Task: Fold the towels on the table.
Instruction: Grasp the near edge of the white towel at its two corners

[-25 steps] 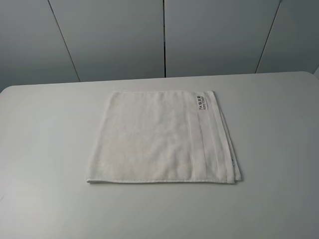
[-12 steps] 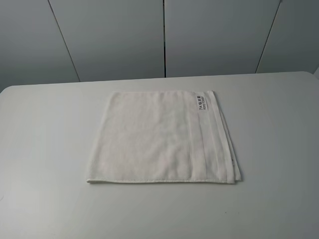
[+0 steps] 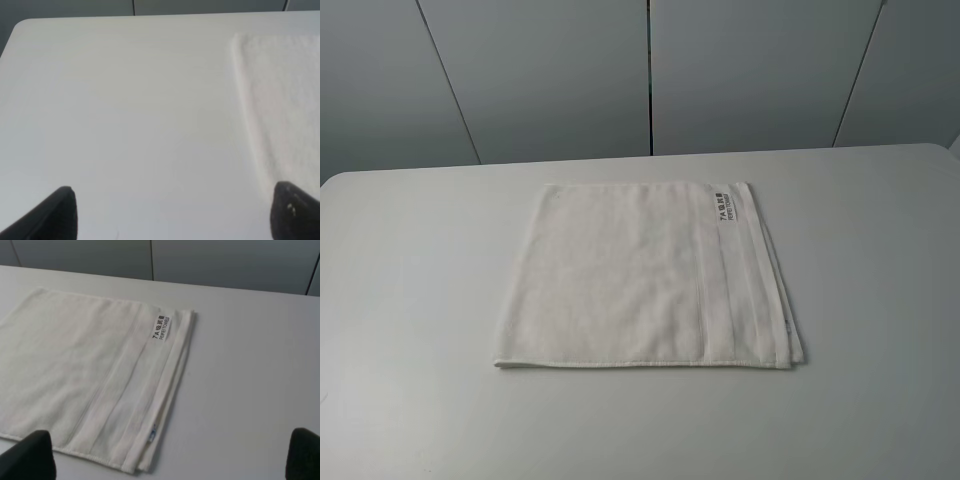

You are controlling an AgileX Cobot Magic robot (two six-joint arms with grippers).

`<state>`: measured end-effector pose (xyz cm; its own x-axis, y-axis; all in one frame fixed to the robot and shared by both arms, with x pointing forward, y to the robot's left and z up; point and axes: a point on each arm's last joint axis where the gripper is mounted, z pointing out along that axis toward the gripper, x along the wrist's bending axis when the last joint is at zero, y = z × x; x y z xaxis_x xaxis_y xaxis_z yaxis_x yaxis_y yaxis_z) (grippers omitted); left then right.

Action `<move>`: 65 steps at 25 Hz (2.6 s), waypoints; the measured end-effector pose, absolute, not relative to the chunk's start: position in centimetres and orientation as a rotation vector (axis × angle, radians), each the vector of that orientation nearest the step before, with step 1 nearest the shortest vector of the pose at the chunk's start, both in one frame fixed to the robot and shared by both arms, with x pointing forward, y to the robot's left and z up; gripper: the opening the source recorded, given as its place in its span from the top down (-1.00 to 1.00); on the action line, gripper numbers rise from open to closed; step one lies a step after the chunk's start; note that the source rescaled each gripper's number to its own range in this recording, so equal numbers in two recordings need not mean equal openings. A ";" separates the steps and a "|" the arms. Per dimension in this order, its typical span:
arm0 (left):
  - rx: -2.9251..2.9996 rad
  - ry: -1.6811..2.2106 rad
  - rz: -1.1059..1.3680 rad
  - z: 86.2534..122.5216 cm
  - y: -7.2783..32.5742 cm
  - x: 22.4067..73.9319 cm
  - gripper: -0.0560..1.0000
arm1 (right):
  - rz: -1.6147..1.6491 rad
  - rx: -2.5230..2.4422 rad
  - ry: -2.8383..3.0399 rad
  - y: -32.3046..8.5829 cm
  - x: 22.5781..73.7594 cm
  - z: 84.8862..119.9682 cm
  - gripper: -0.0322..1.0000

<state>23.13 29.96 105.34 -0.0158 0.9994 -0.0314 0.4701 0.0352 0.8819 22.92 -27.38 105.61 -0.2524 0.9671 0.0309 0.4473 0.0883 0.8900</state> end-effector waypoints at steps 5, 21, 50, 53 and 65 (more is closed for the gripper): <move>1.526 1.576 0.930 105.4 30.0 23.2 -0.98 | 1.119 1.408 1.765 -27.4 22.9 105.6 -1.00; 1.656 1.565 0.922 108.9 30.1 28.4 -0.98 | 1.076 1.571 1.793 -27.7 27.2 108.2 -1.00; 2.642 0.725 0.308 106.3 19.9 48.9 -0.91 | 0.805 1.243 2.546 -21.5 48.2 111.5 -1.00; 2.812 0.611 0.273 104.2 18.8 49.3 -0.91 | 0.727 1.235 2.641 -20.9 49.2 109.7 -1.00; 3.183 0.188 0.020 95.2 13.0 49.4 -0.91 | 0.446 0.885 2.938 -17.1 50.7 104.2 -1.00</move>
